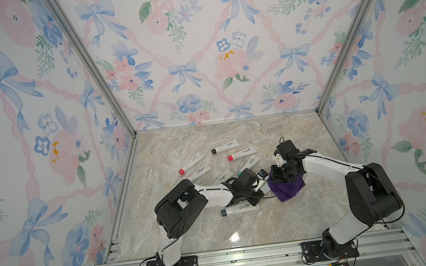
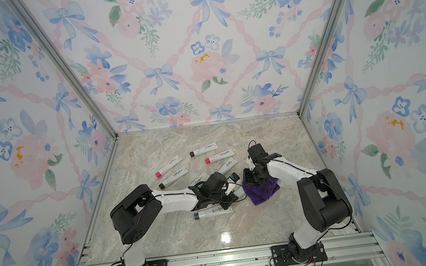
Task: Wipe the surface of the toothpaste tube
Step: Wipe the dirt from the toothpaste tube.
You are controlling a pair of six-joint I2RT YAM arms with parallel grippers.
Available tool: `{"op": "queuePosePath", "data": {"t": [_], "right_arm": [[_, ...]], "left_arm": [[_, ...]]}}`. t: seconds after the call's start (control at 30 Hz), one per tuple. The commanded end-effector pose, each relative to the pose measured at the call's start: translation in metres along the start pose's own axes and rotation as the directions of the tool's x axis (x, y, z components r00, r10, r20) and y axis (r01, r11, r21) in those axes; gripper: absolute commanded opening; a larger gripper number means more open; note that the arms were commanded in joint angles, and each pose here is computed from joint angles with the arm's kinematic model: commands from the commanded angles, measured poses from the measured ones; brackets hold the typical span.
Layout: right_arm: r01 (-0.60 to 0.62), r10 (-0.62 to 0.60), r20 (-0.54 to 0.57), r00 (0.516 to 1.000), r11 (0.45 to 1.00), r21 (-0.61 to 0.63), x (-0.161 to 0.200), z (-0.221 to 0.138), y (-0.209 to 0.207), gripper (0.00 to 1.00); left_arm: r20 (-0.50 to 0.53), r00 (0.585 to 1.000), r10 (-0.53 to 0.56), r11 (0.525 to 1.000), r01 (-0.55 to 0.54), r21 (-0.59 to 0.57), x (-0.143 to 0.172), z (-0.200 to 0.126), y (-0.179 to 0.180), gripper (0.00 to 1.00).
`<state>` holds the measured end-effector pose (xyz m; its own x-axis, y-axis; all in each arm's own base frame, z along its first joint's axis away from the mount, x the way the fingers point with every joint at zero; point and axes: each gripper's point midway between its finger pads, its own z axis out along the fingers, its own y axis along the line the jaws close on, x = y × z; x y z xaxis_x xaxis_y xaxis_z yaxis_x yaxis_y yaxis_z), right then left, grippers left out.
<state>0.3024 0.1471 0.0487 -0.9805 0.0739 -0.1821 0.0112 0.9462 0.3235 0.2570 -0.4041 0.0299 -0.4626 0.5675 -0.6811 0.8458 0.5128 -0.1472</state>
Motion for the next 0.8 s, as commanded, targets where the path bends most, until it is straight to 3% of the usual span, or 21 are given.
{"op": "queuePosePath", "data": {"t": [0.0,0.37,0.53,0.63,0.77], "right_arm": [[0.036,-0.026,-0.065,0.998,0.987,0.154,0.014,0.005,-0.023,0.13],[0.059,-0.025,-0.094,0.995,0.928,0.369,0.003,0.009,-0.066,0.13],[0.069,-0.039,-0.120,0.992,0.963,0.262,0.005,0.023,-0.041,0.13],[0.068,-0.052,-0.143,0.988,0.992,0.110,0.017,0.028,-0.010,0.13],[0.094,-0.087,-0.185,0.979,0.995,0.027,0.038,0.025,0.010,0.13]], "left_arm": [[-0.012,1.000,0.019,1.000,-0.019,-0.018,0.005,0.006,0.002,0.18],[-0.019,1.000,0.021,1.000,-0.022,-0.021,0.010,0.004,0.003,0.16],[-0.025,1.000,0.019,1.000,-0.020,-0.023,0.012,0.007,0.004,0.16],[-0.025,1.000,0.018,1.000,-0.019,-0.025,0.011,0.009,0.004,0.16],[-0.021,1.000,0.016,1.000,-0.017,-0.025,0.010,0.010,0.005,0.16]]}}
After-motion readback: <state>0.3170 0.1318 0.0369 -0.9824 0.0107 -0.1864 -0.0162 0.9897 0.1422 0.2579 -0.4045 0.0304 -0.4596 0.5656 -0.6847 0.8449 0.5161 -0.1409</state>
